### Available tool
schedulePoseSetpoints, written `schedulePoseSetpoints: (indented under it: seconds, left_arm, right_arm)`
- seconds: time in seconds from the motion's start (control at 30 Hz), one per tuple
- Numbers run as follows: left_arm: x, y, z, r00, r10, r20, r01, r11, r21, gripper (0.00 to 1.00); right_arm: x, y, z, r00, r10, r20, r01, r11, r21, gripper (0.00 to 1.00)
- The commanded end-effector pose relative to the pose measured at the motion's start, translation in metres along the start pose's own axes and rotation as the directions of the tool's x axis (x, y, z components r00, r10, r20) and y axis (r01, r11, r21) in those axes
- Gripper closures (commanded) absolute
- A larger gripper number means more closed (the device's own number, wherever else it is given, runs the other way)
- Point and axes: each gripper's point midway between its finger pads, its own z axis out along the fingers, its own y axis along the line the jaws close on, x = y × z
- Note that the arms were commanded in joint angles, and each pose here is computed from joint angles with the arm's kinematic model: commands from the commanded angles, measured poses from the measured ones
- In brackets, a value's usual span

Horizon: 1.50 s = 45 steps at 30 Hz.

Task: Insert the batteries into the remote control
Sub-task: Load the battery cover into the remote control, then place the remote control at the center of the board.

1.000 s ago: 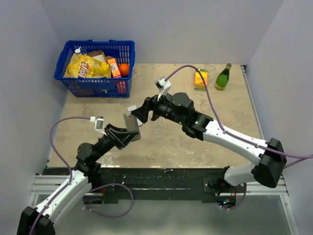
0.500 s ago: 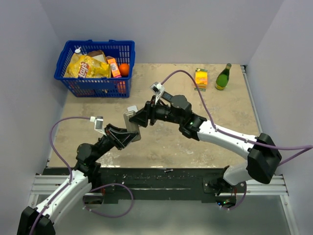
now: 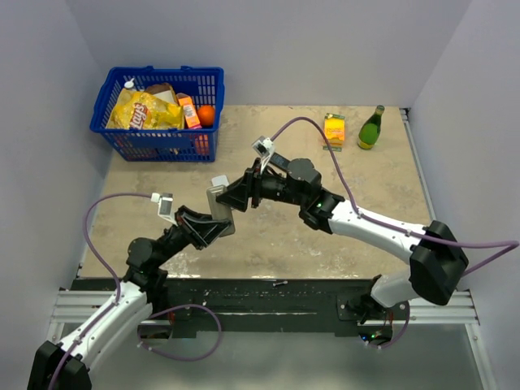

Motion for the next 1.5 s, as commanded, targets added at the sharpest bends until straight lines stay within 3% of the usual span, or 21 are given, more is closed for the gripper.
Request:
schedulePoseSetpoints:
  seconds: [0.0,0.2,0.5,0.83,0.93,0.97,1.03,1.07,1.1,1.17,1.2,1.3,1.47]
  left_arm:
    - [-0.014,-0.013,0.004,0.997,0.066,0.033,-0.068,0.997,0.037,1.0]
    - [-0.013,0.019,0.007,0.995,0.095,0.005,-0.093,0.988,-0.119,1.0]
    - [-0.026,0.025,0.011,0.981,0.19,-0.028,-0.192,0.962,-0.193,1.0]
    - [-0.014,0.037,0.01,0.979,0.183,-0.089,-0.198,0.956,-0.218,1.0]
    - [-0.007,0.043,0.009,0.977,0.176,-0.122,-0.2,0.952,-0.231,1.0]
    - [-0.006,0.044,0.009,0.976,0.173,-0.131,-0.2,0.952,-0.233,0.99]
    - [-0.005,0.046,0.009,0.976,0.169,-0.135,-0.197,0.95,-0.24,0.92]
    - [-0.005,0.047,0.008,0.976,0.169,-0.134,-0.198,0.948,-0.249,0.89]
    - [-0.007,0.049,0.007,0.977,0.17,-0.13,-0.199,0.944,-0.262,0.76]
    - [-0.006,0.06,0.002,0.977,0.164,-0.136,-0.2,0.925,-0.323,0.63]
    - [-0.01,0.062,0.002,0.977,0.168,-0.135,-0.205,0.915,-0.347,0.48]
    - [-0.017,0.082,-0.01,0.977,0.159,-0.146,-0.211,0.847,-0.488,0.26]
    - [-0.038,0.09,-0.031,0.967,0.201,-0.159,-0.256,0.74,-0.622,0.06]
  right_arm:
    - [-0.026,-0.003,-0.014,0.996,-0.072,0.044,0.067,0.991,0.117,0.3]
    - [-0.027,-0.006,-0.02,0.991,-0.118,0.056,0.097,0.952,0.29,0.02]
    - [0.0,-0.028,0.005,0.995,-0.102,0.02,0.081,0.875,0.477,0.02]
    - [0.022,-0.036,0.036,0.999,-0.043,-0.01,0.042,0.892,0.45,0.18]
    - [0.023,-0.038,0.039,0.999,-0.037,-0.013,0.038,0.892,0.45,0.37]
    - [0.024,-0.039,0.039,0.999,-0.036,-0.017,0.039,0.889,0.457,0.52]
    - [0.027,-0.044,0.037,0.999,-0.04,-0.024,0.047,0.878,0.477,0.71]
    - [0.028,-0.046,0.035,0.999,-0.039,-0.032,0.049,0.874,0.484,0.85]
    - [0.03,-0.054,0.03,0.997,-0.053,-0.051,0.072,0.852,0.519,0.91]
    - [0.036,-0.071,0.018,0.993,-0.056,-0.101,0.105,0.805,0.584,1.0]
    - [0.036,-0.08,0.014,0.991,-0.055,-0.119,0.116,0.79,0.603,1.0]
    - [0.049,-0.12,-0.005,0.982,0.001,-0.19,0.126,0.742,0.658,1.0]
    - [0.086,-0.181,-0.024,0.934,0.101,-0.341,0.198,0.649,0.735,1.0]
